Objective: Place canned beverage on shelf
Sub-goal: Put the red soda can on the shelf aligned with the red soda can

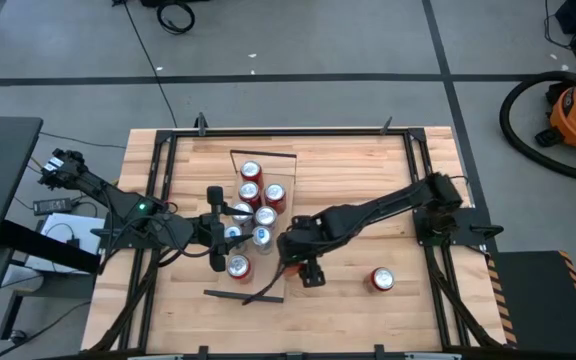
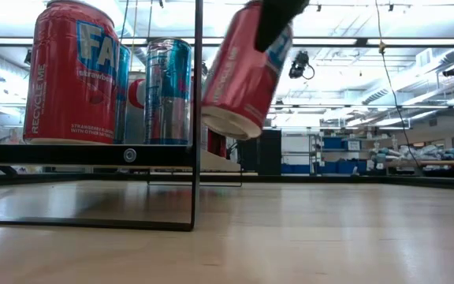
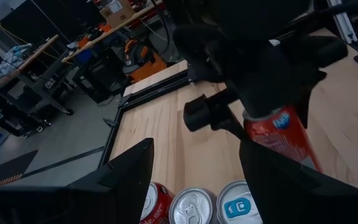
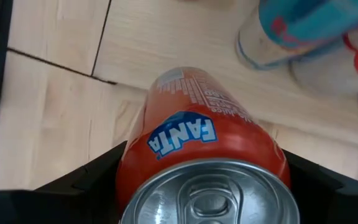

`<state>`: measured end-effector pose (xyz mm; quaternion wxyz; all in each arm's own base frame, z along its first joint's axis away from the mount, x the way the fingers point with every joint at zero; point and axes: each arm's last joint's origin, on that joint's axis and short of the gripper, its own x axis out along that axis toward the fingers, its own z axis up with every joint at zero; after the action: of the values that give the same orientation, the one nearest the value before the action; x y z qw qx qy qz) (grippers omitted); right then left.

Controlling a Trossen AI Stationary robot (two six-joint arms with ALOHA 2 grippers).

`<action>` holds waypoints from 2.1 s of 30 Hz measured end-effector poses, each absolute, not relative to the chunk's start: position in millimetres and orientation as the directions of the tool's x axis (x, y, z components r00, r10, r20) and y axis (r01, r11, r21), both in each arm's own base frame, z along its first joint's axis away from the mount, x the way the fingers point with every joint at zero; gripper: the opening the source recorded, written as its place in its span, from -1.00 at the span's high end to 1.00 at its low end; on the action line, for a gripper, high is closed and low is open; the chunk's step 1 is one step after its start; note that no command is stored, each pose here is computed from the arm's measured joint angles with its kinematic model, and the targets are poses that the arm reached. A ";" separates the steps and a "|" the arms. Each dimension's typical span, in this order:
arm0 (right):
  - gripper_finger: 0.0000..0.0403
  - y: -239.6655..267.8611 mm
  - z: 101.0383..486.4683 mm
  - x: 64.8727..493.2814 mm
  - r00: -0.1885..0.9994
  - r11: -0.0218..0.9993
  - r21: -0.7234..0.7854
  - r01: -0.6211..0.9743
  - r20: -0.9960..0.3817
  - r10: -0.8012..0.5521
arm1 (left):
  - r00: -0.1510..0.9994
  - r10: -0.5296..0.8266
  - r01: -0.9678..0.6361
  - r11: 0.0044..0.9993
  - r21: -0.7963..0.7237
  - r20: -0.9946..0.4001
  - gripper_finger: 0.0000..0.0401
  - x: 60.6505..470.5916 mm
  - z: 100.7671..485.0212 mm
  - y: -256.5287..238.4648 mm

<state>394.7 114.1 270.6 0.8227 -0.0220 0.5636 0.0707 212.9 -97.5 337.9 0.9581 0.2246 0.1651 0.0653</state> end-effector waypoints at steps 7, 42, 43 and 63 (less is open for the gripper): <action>-0.60 120.8 274.2 419.0 0.372 0.978 0.018 -0.210 -0.923 0.096 | 0.936 0.200 -0.049 0.890 0.454 -0.291 -0.24 212.8 337.5 -97.4; -0.60 133.9 256.6 438.2 0.370 0.970 0.015 -0.244 -0.923 0.107 | 0.931 0.215 -0.061 0.888 0.456 -0.294 -0.24 212.5 336.8 -96.8; -0.60 133.9 254.8 438.1 0.367 0.970 0.014 -0.243 -0.924 0.105 | 0.931 0.215 -0.061 0.888 0.456 -0.294 -0.24 212.5 336.8 -96.8; -0.83 132.6 253.2 441.2 0.393 0.964 0.011 -0.265 -0.912 0.119 | 0.931 0.215 -0.061 0.888 0.456 -0.294 -0.24 212.4 336.8 -96.8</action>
<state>441.2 132.6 253.2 0.8320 -0.0678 0.5385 0.1151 212.4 -96.8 336.8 0.9564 0.2255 0.1708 0.0723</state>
